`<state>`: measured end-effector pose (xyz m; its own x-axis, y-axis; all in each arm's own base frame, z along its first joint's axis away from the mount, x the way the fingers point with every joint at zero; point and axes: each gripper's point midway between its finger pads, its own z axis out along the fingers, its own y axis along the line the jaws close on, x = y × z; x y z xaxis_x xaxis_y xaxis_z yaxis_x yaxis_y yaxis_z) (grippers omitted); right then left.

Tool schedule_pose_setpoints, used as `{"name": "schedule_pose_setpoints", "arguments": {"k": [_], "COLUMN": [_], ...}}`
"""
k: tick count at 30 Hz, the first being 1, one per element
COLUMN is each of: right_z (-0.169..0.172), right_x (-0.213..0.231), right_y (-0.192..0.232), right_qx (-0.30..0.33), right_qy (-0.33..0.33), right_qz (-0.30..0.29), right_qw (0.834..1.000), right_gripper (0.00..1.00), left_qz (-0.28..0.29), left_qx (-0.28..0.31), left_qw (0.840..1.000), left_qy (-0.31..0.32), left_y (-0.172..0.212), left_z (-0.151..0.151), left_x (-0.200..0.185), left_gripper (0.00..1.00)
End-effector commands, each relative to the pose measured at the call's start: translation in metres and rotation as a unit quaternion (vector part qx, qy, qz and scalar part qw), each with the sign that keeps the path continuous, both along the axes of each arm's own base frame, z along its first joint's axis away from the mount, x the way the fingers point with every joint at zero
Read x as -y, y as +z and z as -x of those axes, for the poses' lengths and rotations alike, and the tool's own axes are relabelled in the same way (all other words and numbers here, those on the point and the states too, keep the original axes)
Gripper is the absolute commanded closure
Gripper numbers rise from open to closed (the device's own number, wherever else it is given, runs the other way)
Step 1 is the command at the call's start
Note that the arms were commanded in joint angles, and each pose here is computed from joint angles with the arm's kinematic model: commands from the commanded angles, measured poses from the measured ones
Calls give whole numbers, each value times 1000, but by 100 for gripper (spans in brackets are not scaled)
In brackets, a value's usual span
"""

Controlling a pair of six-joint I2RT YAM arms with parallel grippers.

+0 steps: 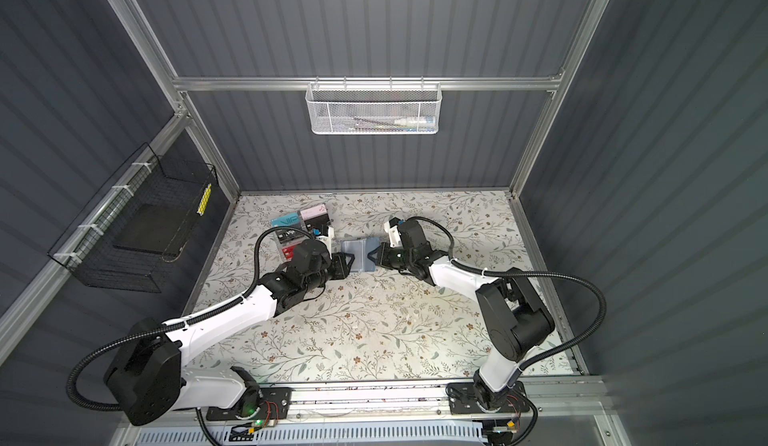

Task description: Take the credit cards out of the card holder

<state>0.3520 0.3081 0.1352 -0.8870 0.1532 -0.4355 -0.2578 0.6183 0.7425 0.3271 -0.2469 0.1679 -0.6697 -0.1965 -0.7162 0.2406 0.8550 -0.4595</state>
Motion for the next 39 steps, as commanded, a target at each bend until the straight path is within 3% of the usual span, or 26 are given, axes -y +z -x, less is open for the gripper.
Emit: {"name": "schedule_pose_setpoints", "arguments": {"k": [1,3,12,18,32,36,39], "right_z": [14,20,39,43,34,32,31], "right_x": [2,4,12,21,46,54,60], "right_y": [-16,-27,-69,-87,-93,-83,-76], "right_qx": [-25,-38,-89,-100,-72,-51,-36], "right_qy": [19,22,39,41,16,0,-9], "right_qz": [10,20,61,95,183,197,220], "right_qw": [999,999,993,990,980,979,975], "right_gripper": [100,100,100,95,59,42,22], "left_qz": [21,30,63,95,164,171,180], "left_qx": [-5,-17,-42,-61,-95,-109,-118], "left_qw": [1000,999,997,994,982,979,976], "left_qy": [14,17,18,10,-11,-11,-13], "left_y": [-3,-11,-29,-39,-53,-63,-69], "left_z": [1,2,1,-7,-38,-38,-36], "left_x": [-12,-16,-18,-6,32,35,36], "left_gripper": [47,45,1,0,0,0,0]}}
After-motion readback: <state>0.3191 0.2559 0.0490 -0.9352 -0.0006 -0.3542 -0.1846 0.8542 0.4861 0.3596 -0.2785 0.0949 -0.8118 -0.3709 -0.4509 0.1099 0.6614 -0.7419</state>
